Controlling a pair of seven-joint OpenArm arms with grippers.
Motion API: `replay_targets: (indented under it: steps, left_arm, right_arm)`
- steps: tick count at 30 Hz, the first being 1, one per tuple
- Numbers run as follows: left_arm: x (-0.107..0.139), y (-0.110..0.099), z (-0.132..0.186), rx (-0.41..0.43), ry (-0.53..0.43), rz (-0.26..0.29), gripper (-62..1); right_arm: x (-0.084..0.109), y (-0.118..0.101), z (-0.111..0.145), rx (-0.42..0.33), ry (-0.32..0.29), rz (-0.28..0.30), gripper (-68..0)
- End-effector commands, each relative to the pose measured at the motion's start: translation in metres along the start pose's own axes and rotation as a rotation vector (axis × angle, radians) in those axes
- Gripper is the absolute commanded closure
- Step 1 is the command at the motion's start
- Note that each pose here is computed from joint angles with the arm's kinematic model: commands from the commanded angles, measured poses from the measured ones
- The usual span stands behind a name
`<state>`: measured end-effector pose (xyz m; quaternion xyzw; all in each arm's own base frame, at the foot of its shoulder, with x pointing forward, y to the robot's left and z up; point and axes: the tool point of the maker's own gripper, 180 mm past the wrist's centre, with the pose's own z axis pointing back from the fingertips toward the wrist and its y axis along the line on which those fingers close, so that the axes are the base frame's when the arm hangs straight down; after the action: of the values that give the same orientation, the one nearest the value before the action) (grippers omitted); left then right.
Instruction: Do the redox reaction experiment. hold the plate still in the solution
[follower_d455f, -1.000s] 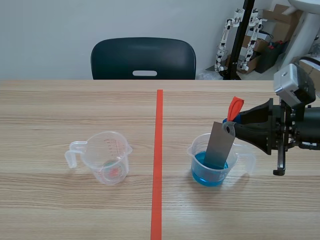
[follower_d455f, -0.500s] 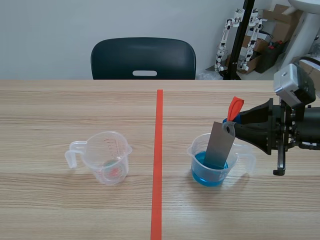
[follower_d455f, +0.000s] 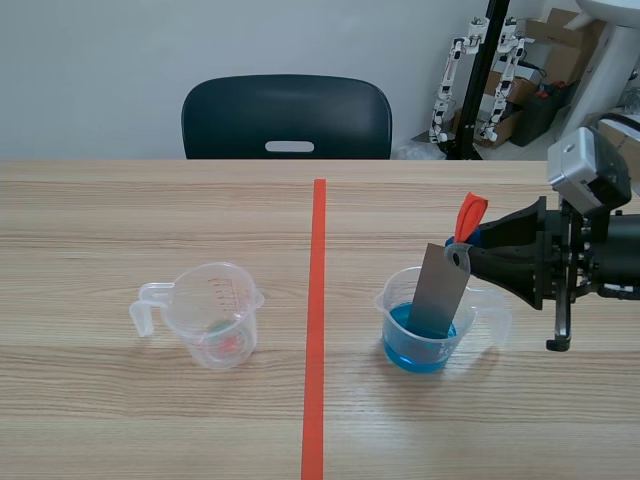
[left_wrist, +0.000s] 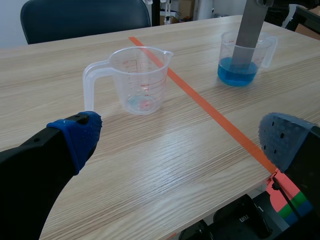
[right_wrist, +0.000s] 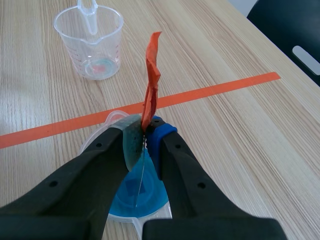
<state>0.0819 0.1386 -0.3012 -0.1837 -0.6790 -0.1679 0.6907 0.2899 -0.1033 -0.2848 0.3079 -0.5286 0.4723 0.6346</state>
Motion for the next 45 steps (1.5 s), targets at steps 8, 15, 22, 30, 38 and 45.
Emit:
replay_targets:
  steps: [8, 15, 22, 30, 38, 45]
  left_arm:
    - [0.0066, 0.0006, -0.0010, 0.003, -0.030, 0.002, -62.3]
    - [0.0066, 0.0006, -0.0010, 0.003, -0.030, 0.002, -62.3]
    - [0.0066, 0.0006, -0.0010, 0.003, -0.030, 0.002, -62.3]
    - [0.0066, 0.0006, -0.0010, 0.003, -0.030, 0.002, -62.3]
    - [0.0067, 0.0006, -0.0010, 0.003, -0.031, 0.002, -62.3]
    - [0.0068, 0.0006, -0.0010, 0.003, -0.031, 0.002, -62.3]
  right_arm:
    - [0.0051, -0.0050, 0.0032, -0.007, -0.005, 0.014, -0.6]
    - [0.0051, -0.0050, 0.0032, -0.007, -0.005, 0.014, -0.6]
    - [0.0071, -0.0050, 0.0032, -0.007, -0.015, 0.015, -0.6]
    - [0.0086, -0.0050, 0.0032, -0.007, -0.024, 0.015, -0.6]
    - [0.0086, -0.0050, 0.0032, -0.007, -0.024, 0.015, -0.6]
    - [0.0086, -0.0050, 0.0032, -0.007, -0.024, 0.015, -0.6]
